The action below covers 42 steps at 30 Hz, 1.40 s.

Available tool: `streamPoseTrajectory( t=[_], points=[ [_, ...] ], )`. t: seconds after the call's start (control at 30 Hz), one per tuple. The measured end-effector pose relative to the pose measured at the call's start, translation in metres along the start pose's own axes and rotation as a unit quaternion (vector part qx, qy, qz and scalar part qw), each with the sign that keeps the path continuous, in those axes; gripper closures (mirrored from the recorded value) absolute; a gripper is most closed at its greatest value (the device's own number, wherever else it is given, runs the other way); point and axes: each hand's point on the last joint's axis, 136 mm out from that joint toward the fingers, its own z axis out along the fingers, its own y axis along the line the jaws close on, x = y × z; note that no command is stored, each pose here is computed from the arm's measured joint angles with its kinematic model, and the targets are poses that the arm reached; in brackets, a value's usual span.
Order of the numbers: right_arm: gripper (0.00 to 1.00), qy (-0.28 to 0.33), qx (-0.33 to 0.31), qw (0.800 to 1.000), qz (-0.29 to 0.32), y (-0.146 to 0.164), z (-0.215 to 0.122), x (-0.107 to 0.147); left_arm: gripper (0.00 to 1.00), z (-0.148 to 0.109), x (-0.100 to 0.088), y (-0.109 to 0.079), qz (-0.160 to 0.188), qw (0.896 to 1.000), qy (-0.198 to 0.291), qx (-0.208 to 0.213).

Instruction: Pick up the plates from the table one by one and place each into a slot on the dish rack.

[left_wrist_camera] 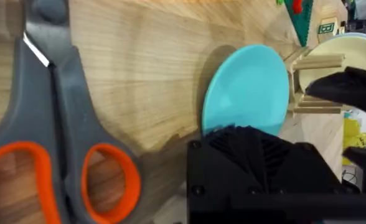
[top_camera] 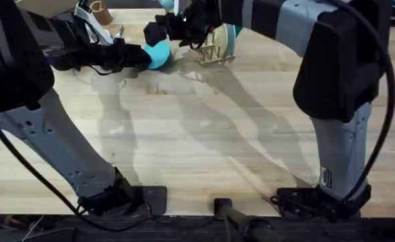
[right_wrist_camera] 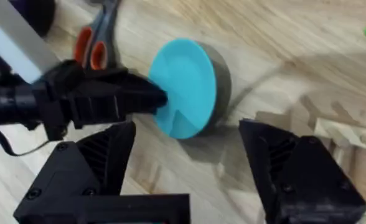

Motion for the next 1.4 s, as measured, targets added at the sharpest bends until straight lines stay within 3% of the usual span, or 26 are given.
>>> streamPoseTrajectory(
  t=[0.17,0.5,0.57,0.83,0.93,1.03,1.4],
  points=[
    [0.007,-0.024,-0.011,1.0,0.001,0.003,0.01,-0.01,0.962,0.0,0.0,0.0,0.0,1.0,0.0,0.0],
    [0.046,-0.015,-0.011,0.999,0.035,-0.011,0.05,0.007,0.961,0.0,0.0,0.0,0.0,1.0,0.0,0.0],
    [0.12,-0.016,-0.012,0.999,0.044,-0.01,0.05,0.006,0.962,0.0,0.0,0.0,0.0,1.0,0.0,0.0],
    [0.692,-0.017,-0.011,0.998,0.063,-0.011,0.05,0.006,0.962,0.0,0.0,0.0,0.0,1.0,0.0,0.0],
    [0.775,-0.017,-0.008,0.998,0.066,-0.014,0.05,0.005,0.961,0.0,0.0,0.0,0.0,1.0,0.0,0.0],
    [0.95,-0.021,-0.01,0.997,0.07,-0.015,0.049,0.002,0.961,0.0,0.0,0.0,0.0,1.0,-0.001,0.001],
    [0.971,-0.024,-0.016,0.996,0.08,-0.014,0.048,-0.001,0.961,-0.001,-0.001,0.0,0.001,1.0,-0.002,0.003]
  ],
)
